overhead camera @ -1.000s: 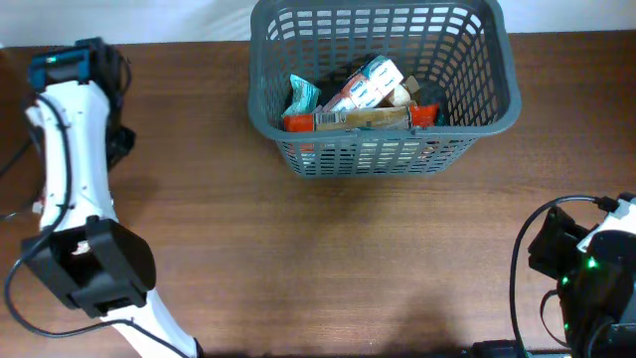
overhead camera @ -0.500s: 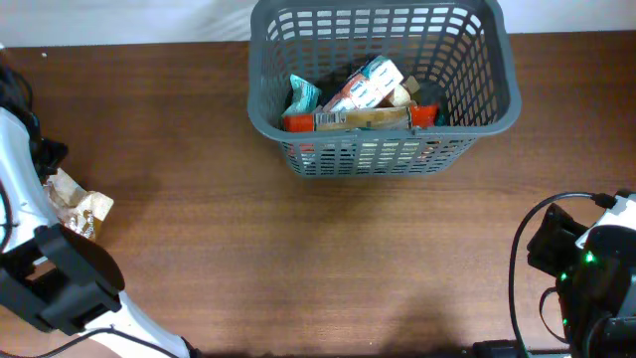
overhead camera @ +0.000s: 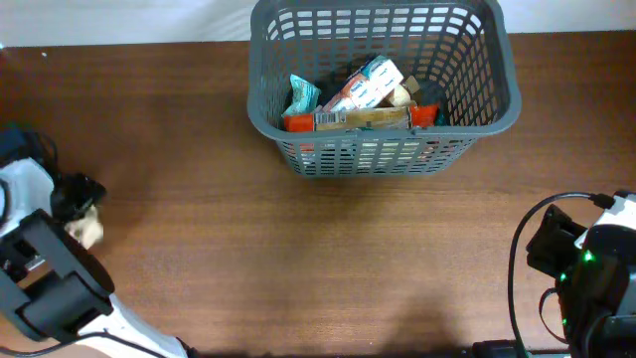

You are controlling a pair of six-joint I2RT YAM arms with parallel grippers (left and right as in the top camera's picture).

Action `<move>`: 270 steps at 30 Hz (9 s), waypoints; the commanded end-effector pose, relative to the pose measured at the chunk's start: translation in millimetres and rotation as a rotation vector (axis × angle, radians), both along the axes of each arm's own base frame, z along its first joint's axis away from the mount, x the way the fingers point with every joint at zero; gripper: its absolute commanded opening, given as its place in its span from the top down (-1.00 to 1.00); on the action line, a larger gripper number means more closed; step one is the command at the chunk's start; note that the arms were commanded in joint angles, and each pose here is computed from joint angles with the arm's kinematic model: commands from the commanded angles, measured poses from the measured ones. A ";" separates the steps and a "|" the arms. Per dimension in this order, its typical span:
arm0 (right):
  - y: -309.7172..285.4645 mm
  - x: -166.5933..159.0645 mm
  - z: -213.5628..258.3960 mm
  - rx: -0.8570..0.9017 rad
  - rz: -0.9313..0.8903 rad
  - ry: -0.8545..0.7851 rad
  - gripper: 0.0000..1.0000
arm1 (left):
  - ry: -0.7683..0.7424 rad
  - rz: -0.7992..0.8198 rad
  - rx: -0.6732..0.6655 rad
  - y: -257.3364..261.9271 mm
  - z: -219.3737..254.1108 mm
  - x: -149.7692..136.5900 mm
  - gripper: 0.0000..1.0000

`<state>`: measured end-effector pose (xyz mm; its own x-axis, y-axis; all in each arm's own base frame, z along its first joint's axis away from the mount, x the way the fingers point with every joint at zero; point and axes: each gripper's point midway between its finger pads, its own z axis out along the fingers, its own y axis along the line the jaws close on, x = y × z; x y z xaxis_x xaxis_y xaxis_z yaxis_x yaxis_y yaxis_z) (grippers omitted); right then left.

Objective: Pack container

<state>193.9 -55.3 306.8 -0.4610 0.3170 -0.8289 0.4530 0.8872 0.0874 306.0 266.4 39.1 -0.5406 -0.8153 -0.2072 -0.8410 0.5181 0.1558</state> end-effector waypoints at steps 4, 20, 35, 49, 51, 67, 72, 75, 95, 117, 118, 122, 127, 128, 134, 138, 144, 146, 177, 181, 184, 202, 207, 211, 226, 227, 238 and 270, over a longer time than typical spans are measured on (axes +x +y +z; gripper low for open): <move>6.9 1.9 -1.1 0.022 0.032 0.000 -0.14 | -0.021 -0.061 -0.070 -10.3 -40.0 -15.5 -0.97; 6.8 2.0 -1.0 0.022 0.031 -0.001 -0.10 | -0.266 -0.391 -0.117 -67.6 18.3 82.1 0.97; 6.8 1.3 -1.9 0.023 0.032 0.004 -0.08 | -1.243 -1.996 0.819 -467.9 422.8 202.4 0.97; 6.7 0.3 -3.3 0.022 0.031 0.011 -0.04 | -0.981 -2.304 -0.144 -576.1 194.7 177.7 -0.99; 6.7 0.3 -3.3 0.021 0.031 0.011 -0.13 | -0.999 -2.277 -0.148 -576.7 202.9 179.2 -0.99; -18.7 -34.0 59.4 -0.055 -0.096 -0.113 -0.34 | -1.178 -1.406 0.585 -392.4 521.7 79.9 -0.99; -24.2 -71.3 72.2 -0.065 -0.118 -0.154 -0.34 | -1.171 -1.310 0.594 -350.3 541.4 3.4 -0.99; -27.5 -110.0 80.4 -0.065 -0.129 -0.208 -0.34 | -1.192 -1.255 0.597 -326.8 550.3 -44.4 -0.99; 29.2 -279.3 112.6 -0.250 0.093 -0.526 -0.80 | -1.349 -0.914 0.689 -205.6 530.4 -285.8 -0.99; 27.2 -285.8 109.1 -0.247 0.118 -0.552 -0.98 | -1.341 -0.793 0.668 -183.5 481.9 -353.3 -0.99; 27.1 -285.8 109.1 -0.247 0.117 -0.552 -0.98 | -1.341 -0.793 0.668 -183.5 482.0 -353.3 -0.99; 27.1 -285.8 109.1 -0.247 0.117 -0.552 -0.98 | -1.341 -0.793 0.668 -183.5 481.9 -353.3 -0.99; 26.6 -286.0 109.2 -0.245 0.123 -0.554 -0.98 | -1.341 -0.793 0.668 -183.5 481.9 -353.3 -0.99; 26.6 -286.0 109.2 -0.245 0.123 -0.554 -0.98 | -1.341 -0.793 0.668 -183.5 481.9 -353.3 -0.99; 26.6 -286.0 109.8 -0.246 0.122 -0.556 -0.99 | -1.341 -0.793 0.668 -183.5 481.9 -353.3 -0.99; 26.4 -283.1 125.1 -0.232 0.111 -0.621 -0.98 | -1.341 -0.793 0.668 -183.5 481.9 -353.3 -0.99; 51.2 -207.7 187.9 -0.188 0.266 -0.933 -0.98 | -1.341 -0.793 0.668 -183.5 481.9 -353.3 -0.99; 57.0 -179.8 185.9 -0.198 0.313 -1.011 -0.98 | -1.341 -0.793 0.668 -183.4 481.9 -353.3 -0.99; 47.9 51.8 -110.9 -0.081 0.377 -0.672 -0.98 | -1.341 -0.793 0.668 -183.4 481.9 -353.3 -0.99; 47.8 52.4 -120.2 -0.070 0.376 -0.635 -0.98 | -1.341 -0.793 0.668 -183.5 481.9 -353.3 -0.99; 47.8 52.5 -141.1 -0.047 0.375 -0.553 -0.98 | -1.341 -0.793 0.668 -183.5 481.9 -353.3 -0.99; 47.2 52.2 -150.1 -0.038 0.371 -0.517 -0.98 | -1.340 -0.794 0.672 -183.2 482.0 -353.6 -0.99; 47.1 52.2 -150.3 -0.038 0.370 -0.516 -0.99 | -1.395 -0.743 0.646 -191.2 475.0 -372.7 -0.99; 47.2 52.2 -150.1 -0.038 0.371 -0.517 -0.98 | -1.435 -0.631 0.611 -204.7 449.9 -397.9 -0.99; 47.1 52.2 -150.1 -0.038 0.371 -0.517 -0.98 | -1.463 -0.535 0.318 -253.2 324.3 -235.2 -0.99; 47.1 52.2 -150.3 -0.038 0.370 -0.516 -0.98 | -1.450 -0.536 0.312 -251.3 310.6 -204.9 -0.99; 47.1 52.2 -150.2 -0.038 0.371 -0.517 -0.98 | -1.291 -0.505 0.292 -234.9 158.5 -86.3 -0.99; 47.2 52.2 -150.3 -0.038 0.371 -0.516 -0.98 | -1.187 -0.461 0.411 -212.2 109.1 -76.9 -0.99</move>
